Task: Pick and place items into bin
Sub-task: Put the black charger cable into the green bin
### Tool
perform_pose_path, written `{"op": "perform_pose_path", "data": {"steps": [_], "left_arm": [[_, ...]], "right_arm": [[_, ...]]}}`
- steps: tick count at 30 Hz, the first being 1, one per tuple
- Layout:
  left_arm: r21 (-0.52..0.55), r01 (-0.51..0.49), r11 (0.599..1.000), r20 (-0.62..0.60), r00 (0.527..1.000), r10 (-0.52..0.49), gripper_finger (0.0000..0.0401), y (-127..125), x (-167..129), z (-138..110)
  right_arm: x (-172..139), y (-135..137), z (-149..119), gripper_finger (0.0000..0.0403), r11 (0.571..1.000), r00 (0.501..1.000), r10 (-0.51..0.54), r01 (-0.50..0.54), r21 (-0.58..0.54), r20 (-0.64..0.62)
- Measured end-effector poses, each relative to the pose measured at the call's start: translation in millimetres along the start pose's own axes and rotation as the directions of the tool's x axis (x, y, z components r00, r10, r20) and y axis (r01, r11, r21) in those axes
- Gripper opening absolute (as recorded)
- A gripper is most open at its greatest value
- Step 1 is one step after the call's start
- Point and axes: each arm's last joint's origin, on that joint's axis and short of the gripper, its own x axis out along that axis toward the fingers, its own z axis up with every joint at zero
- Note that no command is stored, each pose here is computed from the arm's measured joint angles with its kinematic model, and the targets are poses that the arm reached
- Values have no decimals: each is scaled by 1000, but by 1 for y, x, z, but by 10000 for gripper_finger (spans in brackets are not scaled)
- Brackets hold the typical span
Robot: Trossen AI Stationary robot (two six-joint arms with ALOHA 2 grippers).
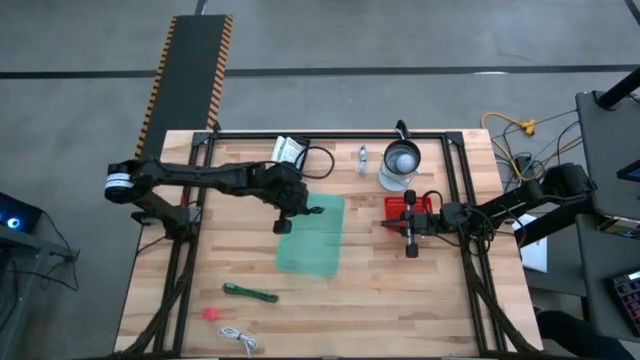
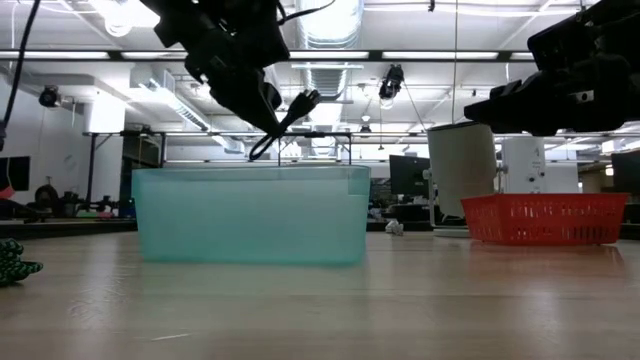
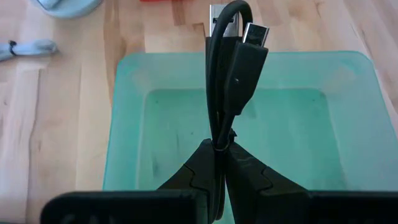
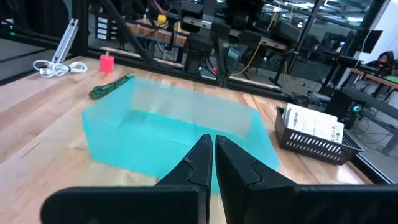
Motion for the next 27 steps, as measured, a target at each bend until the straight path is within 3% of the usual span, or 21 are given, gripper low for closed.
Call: {"op": "perform_pose_path", "data": {"steps": [20,27], "left_arm": [[-13,18,1000,-95,995,-19,11,1,25,-5],[-10,-58,998,-157,986,56,11,6,38,-11]], "right_arm": [[0,0,0,9,1000,1000,-1,1,1,3],[0,0,0,9,1000,1000,-1,1,1,4]]}}
